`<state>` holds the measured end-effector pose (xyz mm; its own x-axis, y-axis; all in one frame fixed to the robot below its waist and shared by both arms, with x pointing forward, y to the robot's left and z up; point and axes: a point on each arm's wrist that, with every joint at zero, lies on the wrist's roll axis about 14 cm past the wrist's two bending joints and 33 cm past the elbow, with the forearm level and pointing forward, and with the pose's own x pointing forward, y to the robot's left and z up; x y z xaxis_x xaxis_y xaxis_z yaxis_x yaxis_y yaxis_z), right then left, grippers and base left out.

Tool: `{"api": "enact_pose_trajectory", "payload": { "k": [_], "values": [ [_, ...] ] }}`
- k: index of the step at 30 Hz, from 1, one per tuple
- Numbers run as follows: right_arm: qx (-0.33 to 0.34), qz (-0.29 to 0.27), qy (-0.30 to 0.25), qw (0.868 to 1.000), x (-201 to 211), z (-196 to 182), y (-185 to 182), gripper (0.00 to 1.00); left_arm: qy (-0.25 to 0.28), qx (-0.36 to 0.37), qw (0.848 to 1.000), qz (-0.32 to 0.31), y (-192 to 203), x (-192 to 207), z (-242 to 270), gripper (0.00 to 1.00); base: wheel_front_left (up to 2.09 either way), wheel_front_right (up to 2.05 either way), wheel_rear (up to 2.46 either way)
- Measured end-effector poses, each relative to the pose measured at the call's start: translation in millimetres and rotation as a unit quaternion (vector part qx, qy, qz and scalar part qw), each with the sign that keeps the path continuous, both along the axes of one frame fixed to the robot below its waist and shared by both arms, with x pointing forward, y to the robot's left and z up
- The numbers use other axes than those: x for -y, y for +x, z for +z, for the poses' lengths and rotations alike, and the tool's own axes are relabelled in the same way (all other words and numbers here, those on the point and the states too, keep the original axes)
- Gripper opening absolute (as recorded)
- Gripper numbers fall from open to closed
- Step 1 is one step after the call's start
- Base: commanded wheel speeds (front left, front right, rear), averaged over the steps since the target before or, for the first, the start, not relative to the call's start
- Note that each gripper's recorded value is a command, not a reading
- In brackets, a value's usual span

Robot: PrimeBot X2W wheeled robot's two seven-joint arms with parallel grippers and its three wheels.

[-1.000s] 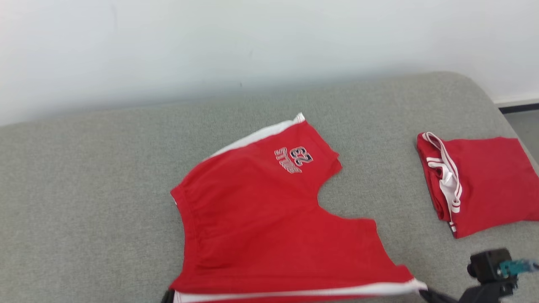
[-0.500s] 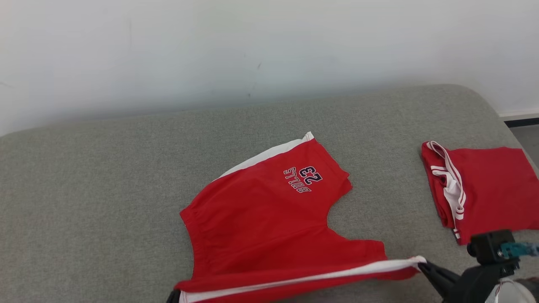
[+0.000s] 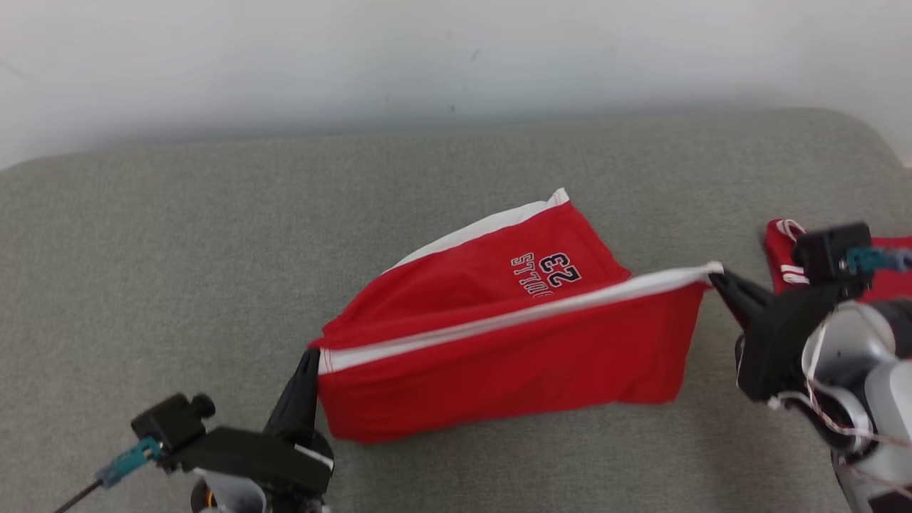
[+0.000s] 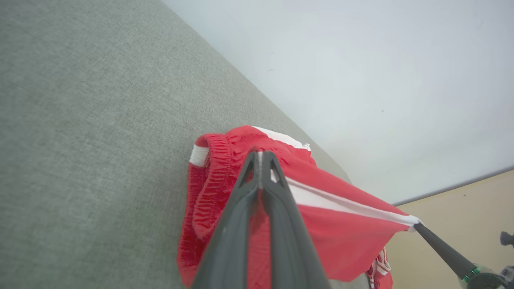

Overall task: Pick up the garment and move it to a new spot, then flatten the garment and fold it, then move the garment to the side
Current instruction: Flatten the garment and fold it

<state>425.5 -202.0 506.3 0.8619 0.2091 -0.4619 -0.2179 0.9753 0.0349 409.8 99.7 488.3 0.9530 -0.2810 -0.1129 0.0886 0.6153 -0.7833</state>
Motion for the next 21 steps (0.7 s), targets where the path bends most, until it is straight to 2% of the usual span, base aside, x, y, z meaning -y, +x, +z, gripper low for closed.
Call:
{"api": "enact_pose_trajectory", "payload": {
  "k": [11, 21],
  "values": [
    [0.016, 0.03, -0.035, 0.999, -23, -3, 96, 0.0, 0.03, 0.006, 0.998, 0.055, 58, -13, -7, 0.0, 0.0, 0.0, 0.0],
    [0.022, 0.046, -0.064, 0.997, -46, -27, 159, 0.0, 0.049, -0.006, 0.994, 0.098, 86, -29, -25, 0.0, 0.0, 0.0, 0.0]
  ]
}}
